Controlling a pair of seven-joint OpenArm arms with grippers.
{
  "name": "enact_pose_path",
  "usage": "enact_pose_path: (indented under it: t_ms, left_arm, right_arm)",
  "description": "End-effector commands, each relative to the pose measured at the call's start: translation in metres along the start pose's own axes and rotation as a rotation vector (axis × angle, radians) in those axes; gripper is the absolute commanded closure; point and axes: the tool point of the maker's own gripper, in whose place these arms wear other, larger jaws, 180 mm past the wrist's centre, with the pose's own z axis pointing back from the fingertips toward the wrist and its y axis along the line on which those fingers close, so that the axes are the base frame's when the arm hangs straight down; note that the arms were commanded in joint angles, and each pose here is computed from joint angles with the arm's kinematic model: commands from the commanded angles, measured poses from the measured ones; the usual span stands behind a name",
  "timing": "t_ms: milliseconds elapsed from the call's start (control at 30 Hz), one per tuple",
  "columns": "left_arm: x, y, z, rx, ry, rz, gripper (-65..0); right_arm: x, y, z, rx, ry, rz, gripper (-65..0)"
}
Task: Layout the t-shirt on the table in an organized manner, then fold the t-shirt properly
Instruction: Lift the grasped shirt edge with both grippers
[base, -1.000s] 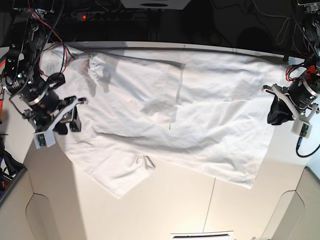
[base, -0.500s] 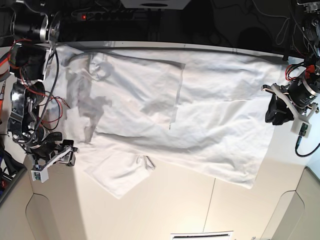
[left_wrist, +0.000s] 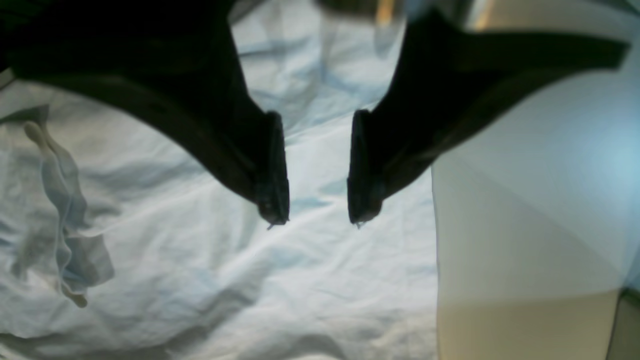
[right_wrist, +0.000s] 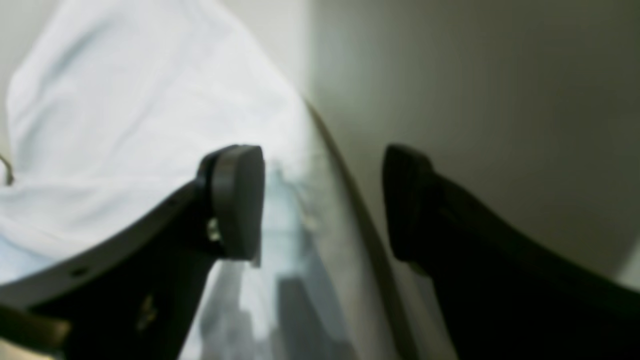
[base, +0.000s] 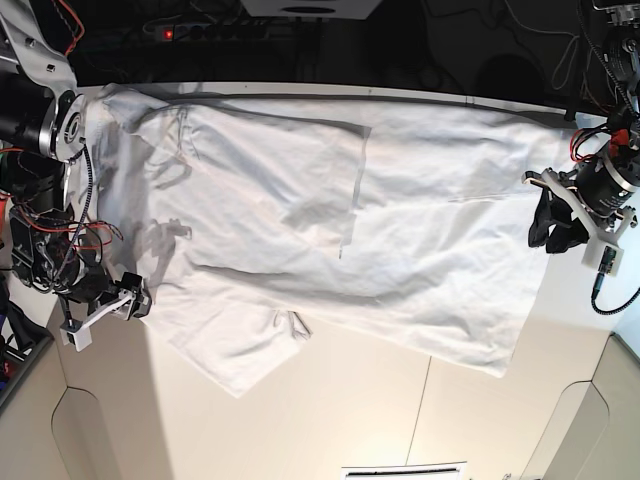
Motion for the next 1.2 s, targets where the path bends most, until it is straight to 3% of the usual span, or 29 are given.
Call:
enact_pose_path:
  t_ms: [0,67,233,433,467,533,800,1067,1167]
  left_arm:
    - [0.013,0.003,0.003,0.002,-0.042,-0.012,-23.9]
    - [0.013,0.003,0.003,0.002,-0.043,-0.012,-23.9]
    - [0.013,0.003,0.003,0.005,-0.043,-0.012,-23.9]
    - [0.021,0.009,0.002,0.030,-0.067,-0.003,-23.9]
    - [0.022,0.010,0.001,0.034,-0.070,-0.007,-23.9]
    - [0.027,0.012,0.000,0.042,-0.078,-0.013,-23.9]
    - [0.036,0.050,-0.031,0.101,-0.119,0.113,-23.9]
    - [0.093,0.126,-0.096,0.159,-0.250,0.416,-23.9]
    - [0.106,0.157,-0.114,0.230,-0.263,0.440,-23.9]
  right_arm:
    - [0.018,-0.002,0.004,-0.005,-0.027,0.011,-37.3]
    - [0.016,-0.001,0.004,0.003,-0.022,0.012,-36.2]
    - [0.017,0.008,0.003,0.048,-0.025,0.029,-17.6]
    - [0.013,0.029,-0.006,0.085,-0.026,0.024,-15.7]
    - [0.012,0.033,-0.007,0.091,-0.025,0.024,-13.0]
    - [0.011,0.037,-0.009,0.099,-0.024,0.023,-0.3]
    - [0.010,0.039,-0.010,0.099,-0.021,0.023,0.0]
    - [0.010,0.039,-0.010,0.099,-0.021,0.023,0.0]
    - [0.010,0.039,-0.010,0.099,-0.020,0.023,0.0]
